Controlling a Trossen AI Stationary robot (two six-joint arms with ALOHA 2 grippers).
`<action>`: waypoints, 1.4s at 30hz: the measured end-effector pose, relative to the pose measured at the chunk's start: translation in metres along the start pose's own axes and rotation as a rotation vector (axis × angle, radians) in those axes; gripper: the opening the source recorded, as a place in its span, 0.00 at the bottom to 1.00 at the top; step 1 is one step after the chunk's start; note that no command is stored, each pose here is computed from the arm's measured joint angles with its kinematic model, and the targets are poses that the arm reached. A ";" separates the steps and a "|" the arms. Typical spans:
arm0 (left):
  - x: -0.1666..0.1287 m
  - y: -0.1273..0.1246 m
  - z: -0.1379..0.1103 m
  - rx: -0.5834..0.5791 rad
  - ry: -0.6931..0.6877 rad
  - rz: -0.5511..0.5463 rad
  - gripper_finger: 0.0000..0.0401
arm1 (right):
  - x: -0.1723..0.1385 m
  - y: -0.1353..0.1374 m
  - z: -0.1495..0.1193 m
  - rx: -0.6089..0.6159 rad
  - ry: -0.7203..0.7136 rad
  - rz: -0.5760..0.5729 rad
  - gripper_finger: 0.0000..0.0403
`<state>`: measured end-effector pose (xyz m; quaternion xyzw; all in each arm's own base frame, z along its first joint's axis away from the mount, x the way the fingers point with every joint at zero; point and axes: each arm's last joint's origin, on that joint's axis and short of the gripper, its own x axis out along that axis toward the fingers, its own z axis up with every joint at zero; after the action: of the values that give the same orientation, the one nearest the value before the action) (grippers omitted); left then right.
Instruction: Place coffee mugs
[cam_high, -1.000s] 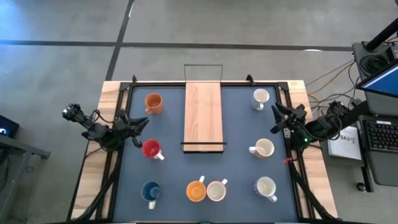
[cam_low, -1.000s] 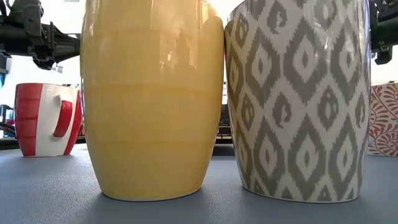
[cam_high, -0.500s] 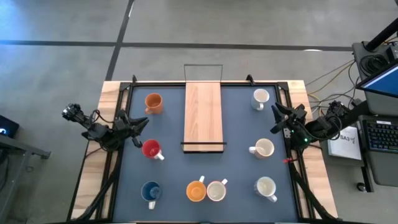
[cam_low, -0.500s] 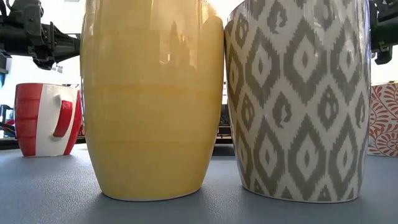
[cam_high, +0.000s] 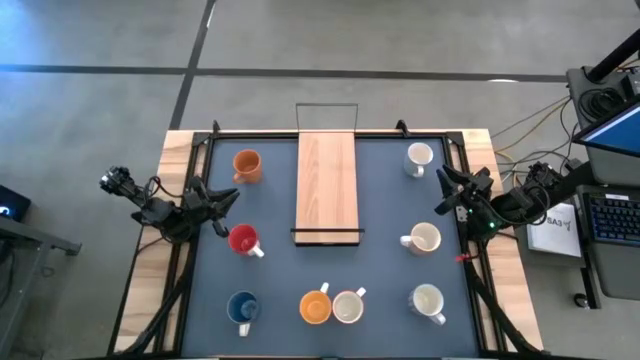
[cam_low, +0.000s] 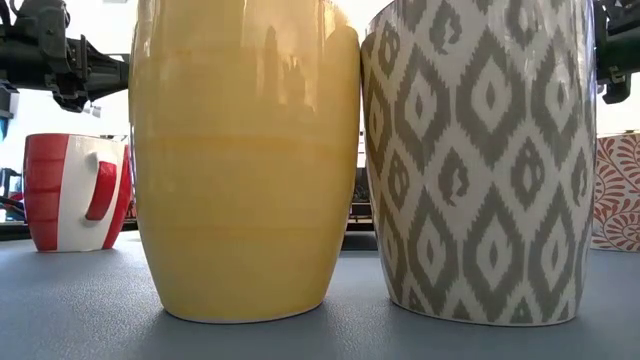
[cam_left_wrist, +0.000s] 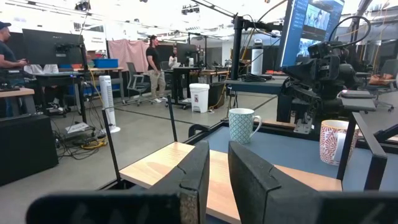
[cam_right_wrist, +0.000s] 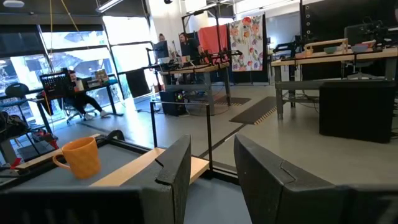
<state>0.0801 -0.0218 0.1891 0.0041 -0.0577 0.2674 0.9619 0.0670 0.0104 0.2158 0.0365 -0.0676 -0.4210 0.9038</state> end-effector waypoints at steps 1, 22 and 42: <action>0.000 0.000 0.000 0.000 0.000 0.000 0.11 | 0.000 0.000 0.000 0.000 0.000 0.000 0.28; 0.000 0.000 0.000 0.000 0.000 0.000 0.11 | 0.000 0.001 0.001 0.053 -0.025 0.038 0.28; 0.000 0.000 0.001 0.000 -0.004 0.001 0.11 | -0.001 0.006 0.007 0.192 -0.128 0.223 0.28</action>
<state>0.0800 -0.0217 0.1898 0.0046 -0.0596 0.2678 0.9616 0.0696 0.0145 0.2238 0.0880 -0.1687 -0.3110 0.9312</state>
